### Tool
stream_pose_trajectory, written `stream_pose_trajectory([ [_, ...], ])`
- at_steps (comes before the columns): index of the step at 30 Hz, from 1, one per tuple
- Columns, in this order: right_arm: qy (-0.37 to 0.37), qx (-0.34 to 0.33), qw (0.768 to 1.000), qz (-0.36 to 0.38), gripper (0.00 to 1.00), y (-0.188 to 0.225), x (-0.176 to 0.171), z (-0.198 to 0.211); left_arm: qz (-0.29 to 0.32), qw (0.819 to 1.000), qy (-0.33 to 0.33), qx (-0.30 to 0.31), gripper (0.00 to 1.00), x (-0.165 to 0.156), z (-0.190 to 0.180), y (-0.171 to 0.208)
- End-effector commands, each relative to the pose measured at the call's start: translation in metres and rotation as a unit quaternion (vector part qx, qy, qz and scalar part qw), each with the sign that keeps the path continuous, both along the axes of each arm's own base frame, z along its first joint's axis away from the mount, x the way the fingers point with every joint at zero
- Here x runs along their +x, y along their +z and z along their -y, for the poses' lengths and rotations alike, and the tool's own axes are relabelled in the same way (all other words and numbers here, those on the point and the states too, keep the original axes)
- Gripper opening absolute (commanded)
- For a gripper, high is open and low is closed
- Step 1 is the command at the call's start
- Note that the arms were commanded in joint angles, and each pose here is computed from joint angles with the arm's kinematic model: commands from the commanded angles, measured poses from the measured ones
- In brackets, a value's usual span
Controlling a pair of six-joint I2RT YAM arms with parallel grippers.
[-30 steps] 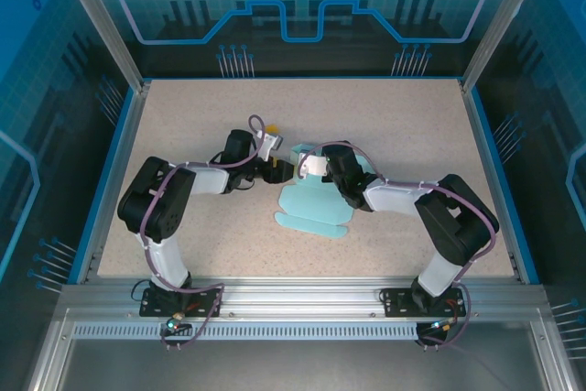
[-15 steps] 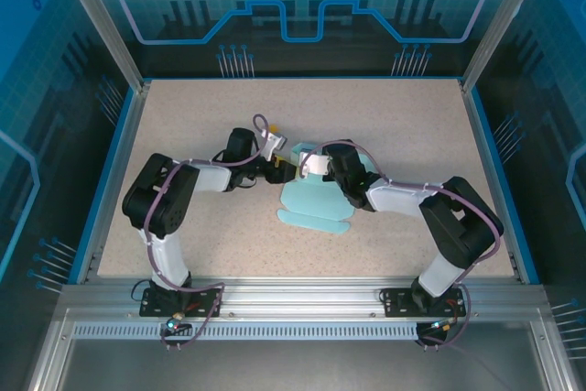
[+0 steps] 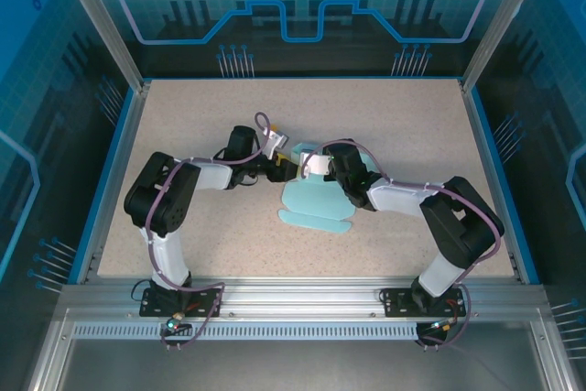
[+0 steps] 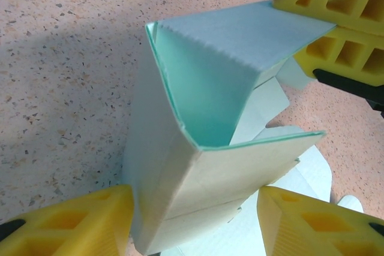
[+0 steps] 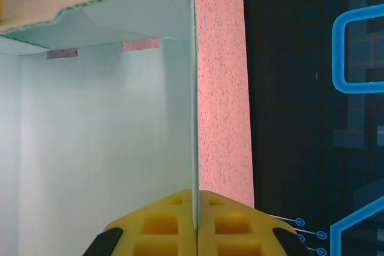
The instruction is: Fold the paper box
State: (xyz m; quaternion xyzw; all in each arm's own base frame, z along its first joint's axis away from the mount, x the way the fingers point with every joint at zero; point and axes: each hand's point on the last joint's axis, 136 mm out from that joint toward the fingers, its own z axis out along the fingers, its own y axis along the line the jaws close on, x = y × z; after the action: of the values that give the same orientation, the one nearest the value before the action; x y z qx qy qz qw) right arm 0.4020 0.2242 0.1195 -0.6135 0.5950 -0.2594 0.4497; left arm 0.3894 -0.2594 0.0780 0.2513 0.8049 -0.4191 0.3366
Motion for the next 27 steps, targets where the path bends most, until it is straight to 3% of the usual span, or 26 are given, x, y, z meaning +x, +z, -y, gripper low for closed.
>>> stream_pose_trajectory([
  [1, 0.013, 0.004, 1.0, -0.005, 0.0, -0.002, -0.006, 0.001, 0.029, 0.999, -0.02, -0.011, 0.58, 0.0, 0.006, 0.007],
  [17, 0.016, -0.001, 0.999, 0.033, 0.0, 0.007, -0.009, -0.004, 0.043, 0.999, -0.013, -0.007, 0.54, -0.008, 0.003, 0.007],
  [27, 0.006, 0.0, 0.999, 0.035, 0.0, 0.01, -0.006, -0.002, 0.038, 0.999, -0.001, -0.024, 0.61, -0.008, -0.001, 0.012],
])
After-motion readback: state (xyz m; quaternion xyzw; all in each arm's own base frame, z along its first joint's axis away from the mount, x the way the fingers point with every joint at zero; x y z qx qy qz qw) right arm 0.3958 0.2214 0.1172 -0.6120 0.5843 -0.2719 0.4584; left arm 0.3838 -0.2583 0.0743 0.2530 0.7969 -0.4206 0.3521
